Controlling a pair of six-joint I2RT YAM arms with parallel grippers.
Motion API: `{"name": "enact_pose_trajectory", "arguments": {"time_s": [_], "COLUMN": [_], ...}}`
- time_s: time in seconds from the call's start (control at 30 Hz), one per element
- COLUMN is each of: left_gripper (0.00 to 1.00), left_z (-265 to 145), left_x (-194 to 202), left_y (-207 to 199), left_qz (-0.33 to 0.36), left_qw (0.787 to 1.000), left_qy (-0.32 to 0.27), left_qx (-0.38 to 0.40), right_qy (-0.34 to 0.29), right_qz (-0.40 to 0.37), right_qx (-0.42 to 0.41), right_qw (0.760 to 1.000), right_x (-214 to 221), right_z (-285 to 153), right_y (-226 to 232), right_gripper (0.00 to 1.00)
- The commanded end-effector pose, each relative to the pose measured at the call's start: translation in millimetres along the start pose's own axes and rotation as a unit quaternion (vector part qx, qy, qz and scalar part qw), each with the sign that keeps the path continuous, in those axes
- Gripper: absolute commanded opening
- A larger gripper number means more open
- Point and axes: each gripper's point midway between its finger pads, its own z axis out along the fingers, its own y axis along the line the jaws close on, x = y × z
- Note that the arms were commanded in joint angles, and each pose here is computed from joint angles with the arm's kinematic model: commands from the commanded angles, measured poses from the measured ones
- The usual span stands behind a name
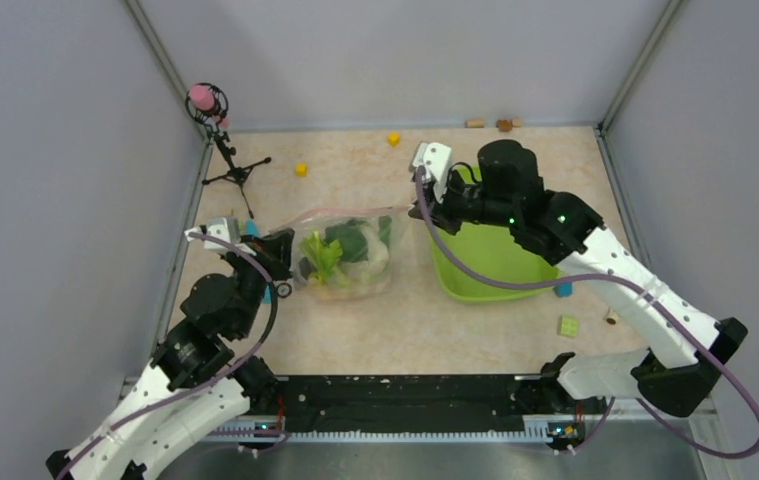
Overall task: Place the food in the zip-top bag and seal the zipper
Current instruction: Zip the zipper food storage bag at the center of the board, then place the zipper food storage bag at the center of the board.
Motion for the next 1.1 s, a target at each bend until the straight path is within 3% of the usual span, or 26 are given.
{"name": "enact_pose_trajectory", "arguments": {"time_s": [0.0, 0.13, 0.23, 0.43, 0.57, 0.63, 0.67, 0.7, 0.73, 0.8, 0.87, 0.97, 1.03, 1.07], "left_gripper": [0.0, 0.0, 0.0, 0.0, 0.03, 0.15, 0.32, 0.56, 0.7, 0.89, 0.97, 0.98, 0.98, 0.98], "left_z": [-15.2, -14.9, -5.3, 28.4, 64.5, 79.9, 86.6, 90.6, 93.1, 95.3, 95.0, 87.6, 78.2, 71.4], "left_x": [-34.0, -23.8, -12.0, 25.9, 69.7, 85.2, 88.1, 90.1, 88.2, 82.8, 73.1, 57.4, 46.6, 42.0], "left_y": [-20.1, -33.8, -18.3, 27.6, 52.9, 60.3, 64.1, 67.7, 69.3, 71.0, 70.8, 69.6, 71.7, 75.5], "left_qz": [-0.047, -0.048, -0.032, 0.024, 0.028, 0.027, 0.034, 0.042, 0.048, 0.056, 0.055, 0.042, 0.035, 0.032], "left_qw": [0.998, 0.995, 0.994, 0.979, 0.961, 0.956, 0.954, 0.95, 0.947, 0.944, 0.946, 0.953, 0.955, 0.954], "left_qy": [0.015, 0.077, 0.098, 0.103, 0.163, 0.179, 0.18, 0.183, 0.184, 0.18, 0.164, 0.137, 0.117, 0.11], "left_qx": [0.029, 0.038, -0.023, -0.174, -0.22, -0.23, -0.238, -0.25, -0.26, -0.272, -0.274, -0.268, -0.269, -0.277], "right_qy": [-0.101, -0.086, -0.062, 0.028, 0.082, 0.113, 0.13, 0.147, 0.157, 0.161, 0.142, 0.082, 0.028, 0.009], "right_qz": [0.147, 0.224, 0.254, 0.309, 0.341, 0.359, 0.361, 0.357, 0.35, 0.338, 0.335, 0.333, 0.335, 0.339], "right_qx": [0.07, 0.061, 0.085, 0.199, 0.207, 0.245, 0.266, 0.279, 0.29, 0.31, 0.325, 0.35, 0.387, 0.407], "right_qw": [0.981, 0.969, 0.962, 0.929, 0.914, 0.894, 0.884, 0.879, 0.877, 0.874, 0.873, 0.872, 0.859, 0.848], "right_x": [-61.3, -55.9, -37.7, 46.6, 105.7, 137.3, 151.6, 163.0, 169.2, 172.6, 164.0, 143.5, 125.4, 123.1], "right_z": [-55.1, -62.8, -53.5, -14.4, 28.6, 43.9, 48.9, 53.8, 56.7, 57.8, 53.1, 35.3, 4.6, -9.5], "right_y": [-14.6, -3.3, -7.7, -49.7, -78.1, -100.6, -111.5, -118.5, -124.8, -135.7, -142.7, -148.5, -150.5, -150.3], "right_gripper": [0.0, 0.0, 0.0, 0.0, 0.0, 0.03, 0.15, 0.26, 0.31, 0.44, 0.57, 0.78, 0.95, 0.98]}}
